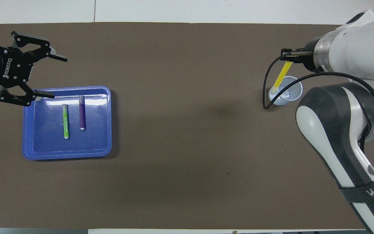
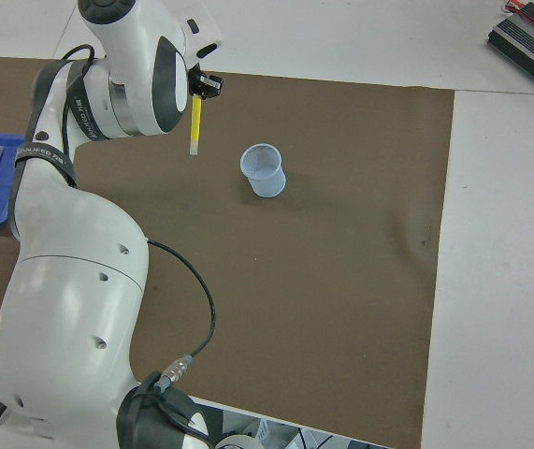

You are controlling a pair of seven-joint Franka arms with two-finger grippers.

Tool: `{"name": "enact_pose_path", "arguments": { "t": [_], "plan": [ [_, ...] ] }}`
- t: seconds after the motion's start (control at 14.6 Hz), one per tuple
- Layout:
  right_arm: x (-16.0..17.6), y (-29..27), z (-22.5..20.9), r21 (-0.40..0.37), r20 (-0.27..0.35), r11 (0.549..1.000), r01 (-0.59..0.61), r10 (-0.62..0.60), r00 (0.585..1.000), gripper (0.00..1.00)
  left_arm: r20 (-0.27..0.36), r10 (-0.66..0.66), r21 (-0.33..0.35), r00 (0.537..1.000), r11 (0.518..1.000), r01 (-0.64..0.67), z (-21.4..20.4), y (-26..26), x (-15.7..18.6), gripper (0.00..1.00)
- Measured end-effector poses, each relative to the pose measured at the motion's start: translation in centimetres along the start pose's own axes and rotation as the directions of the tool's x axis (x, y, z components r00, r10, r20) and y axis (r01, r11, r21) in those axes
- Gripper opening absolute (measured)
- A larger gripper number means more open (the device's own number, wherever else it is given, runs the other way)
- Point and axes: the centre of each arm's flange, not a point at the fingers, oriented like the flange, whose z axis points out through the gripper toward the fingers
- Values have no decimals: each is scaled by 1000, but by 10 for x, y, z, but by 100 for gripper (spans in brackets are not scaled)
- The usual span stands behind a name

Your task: Right arm passes pens to left for tray arrangement

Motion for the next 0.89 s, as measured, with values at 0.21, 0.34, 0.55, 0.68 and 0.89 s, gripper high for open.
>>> {"name": "enact_pose_path", "arguments": {
  "t": [0.21,0.34,0.55,0.68,0.89],
  "plan": [
    [-12,-41,-4,71,46,968,-240,237,970,16,16,-164,-56,986,985,165,19,8,-27,100],
    [-21,-76,-9,104,85,915,-390,382,920,16,19,-257,-90,966,962,258,32,9,-53,100],
    [-33,-116,-13,123,149,822,-557,539,829,16,27,-383,-138,923,913,383,51,4,-96,100],
    [-43,-138,-16,119,192,759,-640,615,765,16,-13,-434,-145,901,892,427,64,-3,-113,100],
    [-63,-168,-21,96,252,661,-744,707,661,16,-85,-467,-171,880,877,449,94,-9,-146,100]
  ]
}}
